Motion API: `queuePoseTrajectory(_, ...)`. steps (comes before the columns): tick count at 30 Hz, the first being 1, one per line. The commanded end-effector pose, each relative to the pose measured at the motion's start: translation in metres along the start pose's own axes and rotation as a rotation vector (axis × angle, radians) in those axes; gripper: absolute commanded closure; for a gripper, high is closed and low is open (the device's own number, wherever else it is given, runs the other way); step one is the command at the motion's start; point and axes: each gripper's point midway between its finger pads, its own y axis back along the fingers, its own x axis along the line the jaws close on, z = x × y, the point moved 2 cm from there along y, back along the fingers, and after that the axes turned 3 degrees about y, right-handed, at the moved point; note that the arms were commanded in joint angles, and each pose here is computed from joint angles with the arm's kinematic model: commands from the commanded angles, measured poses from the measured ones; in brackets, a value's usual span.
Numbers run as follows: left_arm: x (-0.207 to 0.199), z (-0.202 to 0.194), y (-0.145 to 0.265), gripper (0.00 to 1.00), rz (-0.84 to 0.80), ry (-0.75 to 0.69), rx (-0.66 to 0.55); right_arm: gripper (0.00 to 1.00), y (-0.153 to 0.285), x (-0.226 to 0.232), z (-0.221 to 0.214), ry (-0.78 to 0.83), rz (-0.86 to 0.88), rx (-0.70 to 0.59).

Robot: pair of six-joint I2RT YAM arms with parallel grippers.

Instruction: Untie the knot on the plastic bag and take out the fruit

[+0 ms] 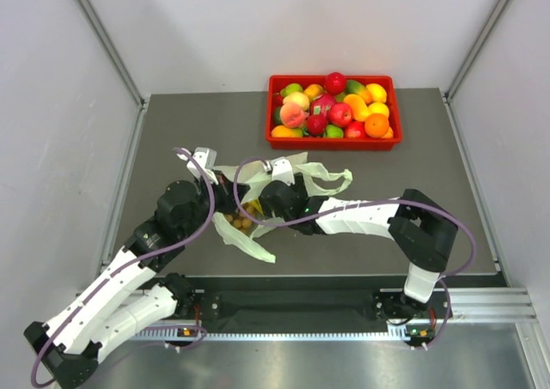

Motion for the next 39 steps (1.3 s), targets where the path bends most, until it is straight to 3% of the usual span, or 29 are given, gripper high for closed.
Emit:
queuePoseTrajectory(1, -0.007, 0.009, -0.001, 1.00, -0.039, 0.023, -0.053, 0.17, -0.008, 0.001, 0.015, -0.088, -0.011, -0.036)
queuePoseTrajectory(16, 0.000, -0.005, -0.005, 1.00, -0.036, 0.048, -0.033, 0.12, -0.023, -0.007, -0.018, -0.104, -0.025, 0.099)
queuePoseTrajectory(26, 0.002, -0.010, -0.008, 1.00, -0.030, 0.055, -0.026, 0.18, -0.027, -0.006, -0.028, -0.121, 0.008, 0.129)
queuePoseTrajectory(27, 0.002, -0.010, -0.008, 1.00, -0.031, 0.055, -0.025, 0.21, -0.027, -0.003, -0.027, -0.126, 0.022, 0.131)
queuePoseTrajectory(30, 0.004, -0.011, -0.009, 1.00, -0.020, 0.051, -0.025, 0.43, -0.023, -0.003, -0.027, -0.124, 0.040, 0.137)
queuePoseTrajectory(31, 0.004, -0.011, -0.008, 1.00, -0.019, 0.048, -0.027, 0.57, -0.021, -0.003, -0.027, -0.124, 0.045, 0.137)
queuePoseTrajectory(33, 0.006, -0.011, -0.007, 1.00, -0.012, 0.045, -0.028, 0.72, -0.009, -0.009, -0.026, -0.129, 0.058, 0.131)
queuePoseTrajectory(34, 0.006, -0.010, -0.007, 1.00, -0.011, 0.043, -0.031, 0.85, -0.003, -0.011, -0.027, -0.130, 0.064, 0.128)
queuePoseTrajectory(37, 0.008, -0.010, -0.006, 1.00, -0.006, 0.040, -0.038, 1.00, 0.021, -0.018, -0.026, -0.135, 0.114, 0.112)
queuePoseTrajectory(39, 0.008, -0.010, -0.008, 1.00, -0.002, 0.040, -0.038, 1.00, 0.040, -0.020, -0.024, -0.146, 0.172, 0.096)
